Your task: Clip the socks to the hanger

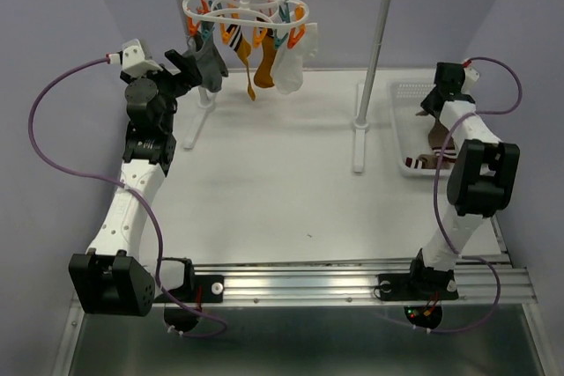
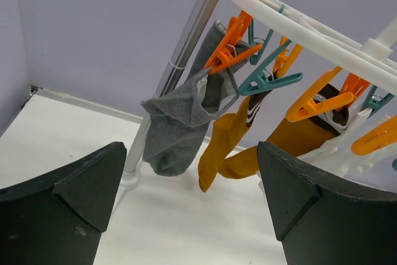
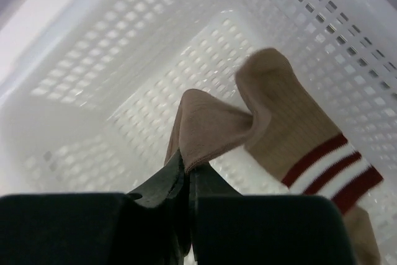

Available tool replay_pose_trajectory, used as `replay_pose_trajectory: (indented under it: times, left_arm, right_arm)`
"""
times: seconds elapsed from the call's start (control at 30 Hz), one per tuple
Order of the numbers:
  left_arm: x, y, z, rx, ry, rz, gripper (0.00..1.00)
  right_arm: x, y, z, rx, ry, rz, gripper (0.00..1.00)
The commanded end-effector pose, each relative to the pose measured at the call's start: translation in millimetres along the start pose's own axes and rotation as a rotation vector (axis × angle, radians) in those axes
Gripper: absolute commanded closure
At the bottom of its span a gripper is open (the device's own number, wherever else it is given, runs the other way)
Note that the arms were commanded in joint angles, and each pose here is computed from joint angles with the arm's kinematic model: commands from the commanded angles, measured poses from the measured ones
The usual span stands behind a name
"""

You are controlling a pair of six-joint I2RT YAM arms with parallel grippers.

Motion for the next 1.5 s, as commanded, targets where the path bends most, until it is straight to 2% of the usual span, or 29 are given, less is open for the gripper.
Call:
replay_pose_trajectory:
  times: [0.0,0.27,0.47,0.53,0.7,0.73,0.77,0.8,0.87,0.97,1.07,1.2,1.37,1.4,1.47]
  left_arm:
    - [4,25,-11,0.019,-0.046,-0.082,0.01]
    - [1,12,-11,0.015,-0.068,-0.042,0.01]
    - [-1,10,-13,0.015,-0.079,-0.031,0.01]
    - [-2,11,-13,0.016,-0.078,-0.032,0.01]
    - [-1,17,-11,0.016,-0.060,-0.041,0.01]
    - [-1,17,-9,0.015,-0.055,-0.040,0.01]
    - [0,18,-8,0.020,-0.050,-0.041,0.01]
    - [1,18,-6,0.022,-0.037,-0.042,0.01]
    - [2,17,-3,0.031,-0.024,-0.037,0.01]
    - [6,20,3,0.032,0.002,-0.037,0.01]
    - [13,26,5,0.041,0.015,-0.054,0.01]
    - [20,28,5,0.045,0.010,-0.065,0.01]
    - [23,28,3,0.056,-0.002,-0.064,0.01]
    - [23,29,2,0.060,-0.004,-0.065,0.01]
    - [23,28,1,0.064,-0.010,-0.064,0.01]
  right_arm:
    - [84,39,43,-0.033,0.337,-0.103,0.99]
    - [248,17,135,0.208,0.878,-0.134,0.99]
    - [300,23,163,0.207,1.144,-0.138,0.99]
    - [320,4,182,0.264,1.287,-0.079,0.99]
    - [365,-27,233,0.438,1.499,-0.027,0.99]
    - [372,-54,251,0.483,1.557,0.041,0.99]
    - [378,-62,260,0.503,1.595,0.064,0.99]
    - [394,-56,271,0.519,1.652,0.043,0.99]
    - [402,-90,295,0.563,1.737,0.143,0.99]
    - [434,-95,317,0.629,1.853,0.121,0.99]
    - [431,-110,329,0.647,1.896,0.161,0.99]
    - [403,-155,316,0.674,1.859,0.308,0.99]
    - [365,-222,268,0.724,1.757,0.492,0.96]
    - [351,-249,248,0.730,1.714,0.582,0.95]
    - [347,-262,229,0.733,1.679,0.625,0.95]
Point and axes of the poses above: each gripper's point midway between its finger pads, its own x axis back along the fingers, its own z axis along the line the jaws close on, y = z × x, the point moved 1 cm from there along x, back along the fingers, and after that the axes turned 4 degrees about x, right-handed, at the moved point
